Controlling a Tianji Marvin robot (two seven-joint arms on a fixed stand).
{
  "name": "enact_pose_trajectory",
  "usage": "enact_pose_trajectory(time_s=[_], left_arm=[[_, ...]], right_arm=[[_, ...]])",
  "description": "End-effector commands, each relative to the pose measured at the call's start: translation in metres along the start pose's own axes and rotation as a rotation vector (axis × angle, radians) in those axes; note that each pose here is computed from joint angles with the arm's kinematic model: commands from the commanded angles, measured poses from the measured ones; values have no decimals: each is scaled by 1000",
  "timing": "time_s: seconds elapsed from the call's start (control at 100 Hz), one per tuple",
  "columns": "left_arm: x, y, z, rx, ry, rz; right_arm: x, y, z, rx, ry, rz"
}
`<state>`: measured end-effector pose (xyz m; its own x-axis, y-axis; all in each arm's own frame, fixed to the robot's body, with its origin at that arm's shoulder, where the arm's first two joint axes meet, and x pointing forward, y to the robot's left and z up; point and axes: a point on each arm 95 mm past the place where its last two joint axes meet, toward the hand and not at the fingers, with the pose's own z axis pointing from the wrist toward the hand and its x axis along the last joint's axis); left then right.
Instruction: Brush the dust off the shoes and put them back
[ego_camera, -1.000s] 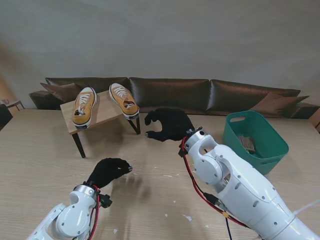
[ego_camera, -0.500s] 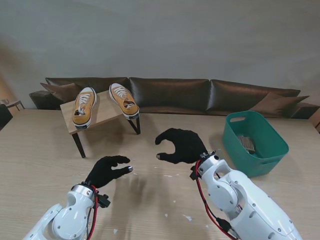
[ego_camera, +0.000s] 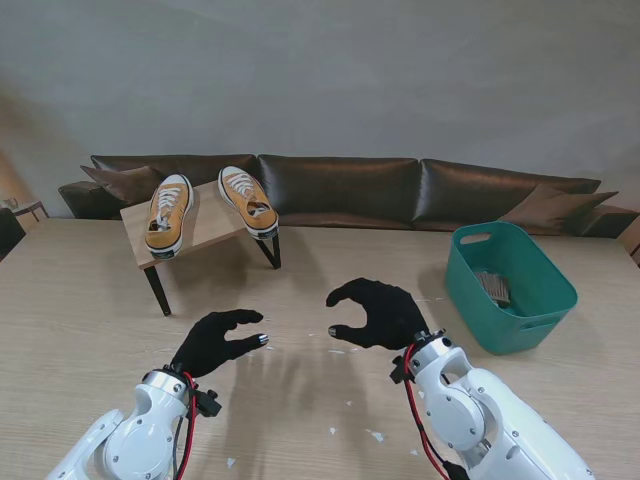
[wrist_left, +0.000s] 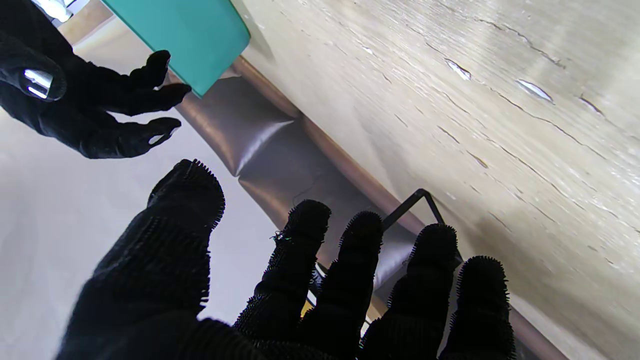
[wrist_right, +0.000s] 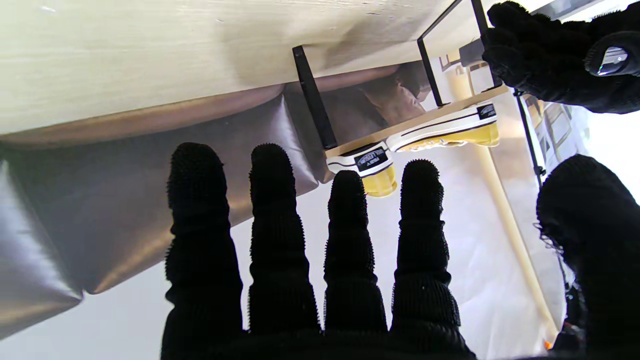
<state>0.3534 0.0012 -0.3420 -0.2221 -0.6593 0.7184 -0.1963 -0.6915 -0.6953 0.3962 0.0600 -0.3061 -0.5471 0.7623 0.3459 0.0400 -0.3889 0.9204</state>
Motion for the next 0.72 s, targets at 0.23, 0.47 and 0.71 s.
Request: enact_pose_trajectory(time_s=[0.23,0.47,0.71], left_arm=[[0,3,1,-34,14,1],[-1,3,1,-35,30,7],[-1,3,0,-32,32,10]], right_arm=[[-11,-10,-9,37,-51,35],[-14,-11,-11,57,-51,32],[-14,-13,-10,62,-56,46]])
